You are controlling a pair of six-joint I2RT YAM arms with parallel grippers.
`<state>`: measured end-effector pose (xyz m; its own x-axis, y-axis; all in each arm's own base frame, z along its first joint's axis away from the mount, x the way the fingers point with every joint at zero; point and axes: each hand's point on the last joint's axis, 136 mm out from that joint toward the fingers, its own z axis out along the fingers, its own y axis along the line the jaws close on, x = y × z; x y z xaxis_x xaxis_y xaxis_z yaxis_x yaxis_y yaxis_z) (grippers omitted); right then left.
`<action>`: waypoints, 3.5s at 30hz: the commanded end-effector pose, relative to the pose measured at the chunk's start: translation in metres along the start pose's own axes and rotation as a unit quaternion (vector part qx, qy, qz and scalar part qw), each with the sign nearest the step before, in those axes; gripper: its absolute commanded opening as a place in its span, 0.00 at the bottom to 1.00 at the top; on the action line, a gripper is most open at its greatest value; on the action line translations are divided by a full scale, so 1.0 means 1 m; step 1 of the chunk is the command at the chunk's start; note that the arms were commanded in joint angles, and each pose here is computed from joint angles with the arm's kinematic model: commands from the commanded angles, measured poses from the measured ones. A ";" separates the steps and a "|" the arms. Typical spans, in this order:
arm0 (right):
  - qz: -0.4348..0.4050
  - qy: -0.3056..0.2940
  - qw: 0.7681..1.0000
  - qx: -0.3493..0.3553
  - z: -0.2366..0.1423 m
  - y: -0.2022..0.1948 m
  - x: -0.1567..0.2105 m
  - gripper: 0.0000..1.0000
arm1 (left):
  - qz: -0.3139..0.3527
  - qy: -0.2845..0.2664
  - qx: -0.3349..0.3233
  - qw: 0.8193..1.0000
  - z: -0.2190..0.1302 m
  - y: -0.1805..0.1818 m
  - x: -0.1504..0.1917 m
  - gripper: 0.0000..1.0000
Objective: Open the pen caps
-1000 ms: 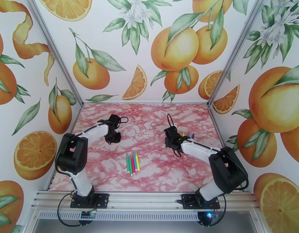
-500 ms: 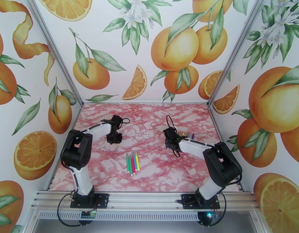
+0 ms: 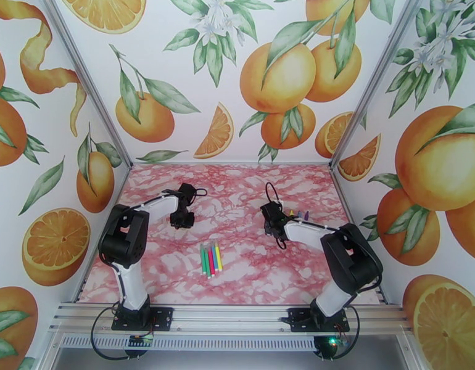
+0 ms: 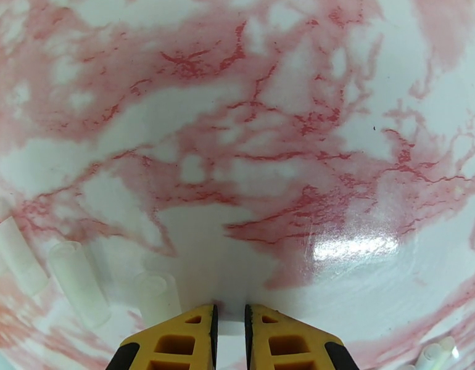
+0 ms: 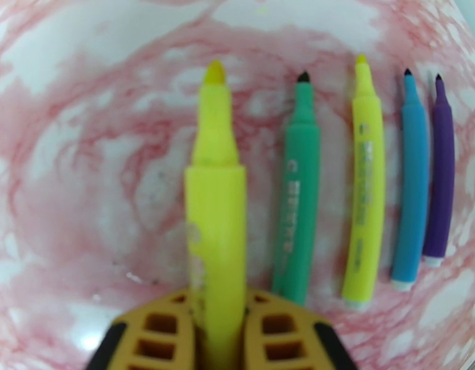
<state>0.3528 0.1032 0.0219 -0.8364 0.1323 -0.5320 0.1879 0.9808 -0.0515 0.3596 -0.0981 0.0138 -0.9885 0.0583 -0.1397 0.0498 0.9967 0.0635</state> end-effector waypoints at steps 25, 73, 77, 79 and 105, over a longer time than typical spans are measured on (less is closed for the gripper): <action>0.012 -0.027 1.000 -0.005 -0.010 -0.003 -0.016 0.32 | 0.004 -0.011 -0.011 1.000 -0.017 0.005 -0.006 0.25; -0.214 0.072 0.923 -0.311 -0.129 0.204 0.111 0.37 | -0.067 -0.188 0.181 0.963 -0.125 -0.003 0.059 0.56; -0.216 0.080 0.919 -0.319 -0.126 0.216 0.121 0.37 | -0.069 -0.186 0.179 0.964 -0.122 -0.002 0.063 0.56; -0.216 0.085 0.919 -0.319 -0.123 0.220 0.124 0.37 | -0.070 -0.187 0.180 0.963 -0.121 -0.001 0.064 0.57; -0.237 0.094 0.935 -0.245 -0.097 0.216 0.134 0.32 | -0.073 -0.189 0.178 0.963 -0.123 0.001 0.065 0.57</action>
<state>0.2291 0.3506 0.0275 -0.8507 -0.3465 -0.3952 -0.4581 0.8574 0.2344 0.2756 -0.1004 0.1196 -0.8836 -0.1241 -0.4514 0.0221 0.9521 -0.3049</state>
